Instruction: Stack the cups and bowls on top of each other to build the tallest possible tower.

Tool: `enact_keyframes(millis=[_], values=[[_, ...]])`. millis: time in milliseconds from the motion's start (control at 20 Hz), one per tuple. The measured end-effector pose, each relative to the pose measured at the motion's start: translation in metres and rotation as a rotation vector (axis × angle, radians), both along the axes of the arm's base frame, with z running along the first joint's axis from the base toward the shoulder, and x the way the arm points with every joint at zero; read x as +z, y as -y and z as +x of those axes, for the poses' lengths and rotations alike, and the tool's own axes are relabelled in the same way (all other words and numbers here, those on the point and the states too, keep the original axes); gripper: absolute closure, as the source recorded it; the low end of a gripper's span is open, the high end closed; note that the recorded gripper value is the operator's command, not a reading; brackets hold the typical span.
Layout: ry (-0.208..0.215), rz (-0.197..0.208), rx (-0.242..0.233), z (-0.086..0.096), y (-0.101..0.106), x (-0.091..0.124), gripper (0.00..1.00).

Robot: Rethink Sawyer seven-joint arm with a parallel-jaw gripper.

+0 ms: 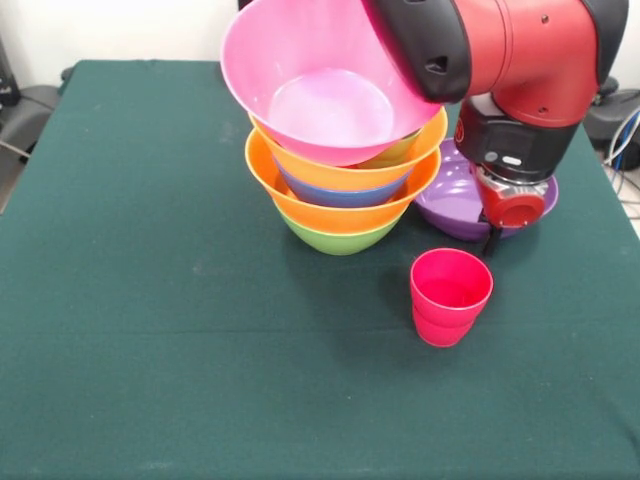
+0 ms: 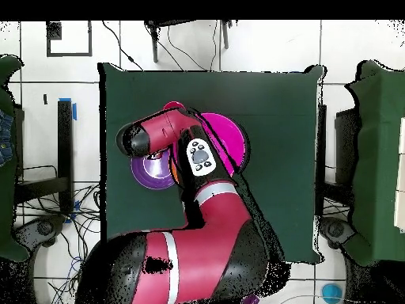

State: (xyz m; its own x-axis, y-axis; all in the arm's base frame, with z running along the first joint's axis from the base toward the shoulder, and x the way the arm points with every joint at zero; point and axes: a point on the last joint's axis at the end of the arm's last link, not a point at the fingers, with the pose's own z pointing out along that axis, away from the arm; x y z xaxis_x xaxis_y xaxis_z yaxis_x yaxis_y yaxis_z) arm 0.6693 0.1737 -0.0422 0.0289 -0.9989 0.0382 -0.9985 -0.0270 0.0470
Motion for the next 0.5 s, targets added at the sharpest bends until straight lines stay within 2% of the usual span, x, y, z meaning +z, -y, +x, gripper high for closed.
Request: enact_keyframes(millis=[500], values=[[-0.019, -0.017, 0.001, -0.008, 0.0069, 0.0106, 1.0]])
